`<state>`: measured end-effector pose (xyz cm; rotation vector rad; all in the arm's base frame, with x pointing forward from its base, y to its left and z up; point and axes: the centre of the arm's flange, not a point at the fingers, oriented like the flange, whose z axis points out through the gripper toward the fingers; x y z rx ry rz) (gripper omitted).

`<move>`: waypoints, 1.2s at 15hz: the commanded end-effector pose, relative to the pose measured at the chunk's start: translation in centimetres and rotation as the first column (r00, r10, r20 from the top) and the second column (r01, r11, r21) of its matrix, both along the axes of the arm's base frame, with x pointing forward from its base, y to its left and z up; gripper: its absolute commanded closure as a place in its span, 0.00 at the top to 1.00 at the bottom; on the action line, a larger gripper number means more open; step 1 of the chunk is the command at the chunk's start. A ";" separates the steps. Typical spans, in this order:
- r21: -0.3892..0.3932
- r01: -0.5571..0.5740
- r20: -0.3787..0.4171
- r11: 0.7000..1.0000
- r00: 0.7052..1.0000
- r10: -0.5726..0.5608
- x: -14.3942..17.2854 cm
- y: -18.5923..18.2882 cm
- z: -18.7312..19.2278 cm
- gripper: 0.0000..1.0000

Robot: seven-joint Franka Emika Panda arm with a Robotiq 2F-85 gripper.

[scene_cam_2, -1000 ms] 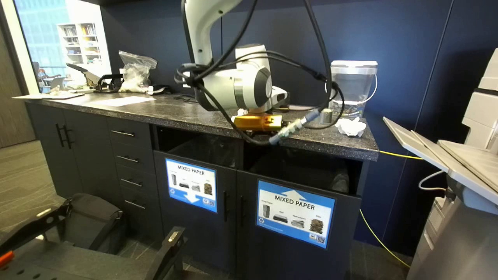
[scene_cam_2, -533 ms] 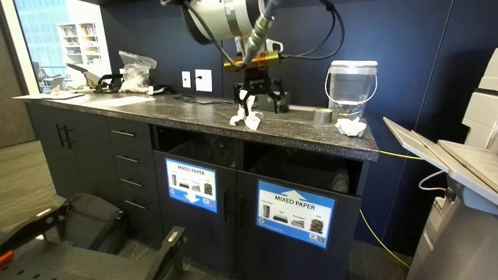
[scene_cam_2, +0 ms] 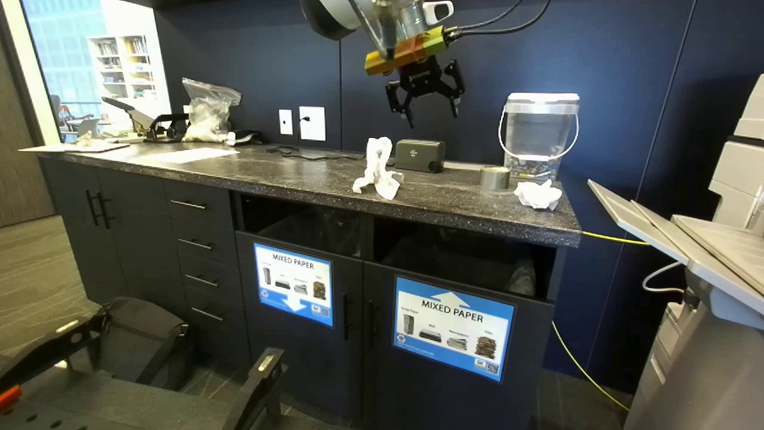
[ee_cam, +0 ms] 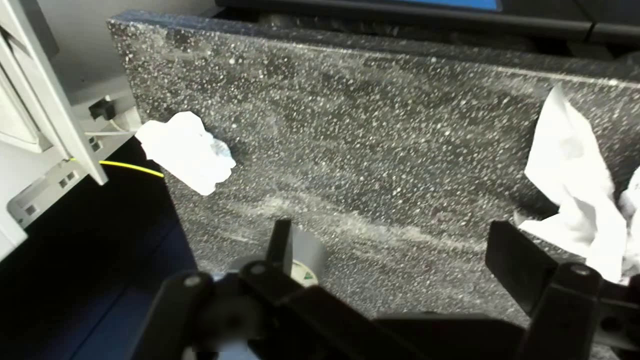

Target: Put the tissues inside the rubbish bin.

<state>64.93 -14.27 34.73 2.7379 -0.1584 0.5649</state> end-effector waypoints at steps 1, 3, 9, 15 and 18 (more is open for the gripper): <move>-0.048 0.126 0.136 0.991 0.984 -0.118 1.7 -1.7 -1.5 1.00; -0.046 0.204 0.174 0.978 0.966 -0.193 2.5 -3.5 -2.6 1.00; 0.102 0.448 0.190 0.888 0.868 -0.459 4.3 -8.5 -5.1 1.00; 0.229 0.598 0.241 0.768 0.730 -0.640 5.4 -11.4 -6.7 1.00; 0.276 0.641 0.279 0.716 0.660 -0.698 6.5 -12.7 -6.6 1.00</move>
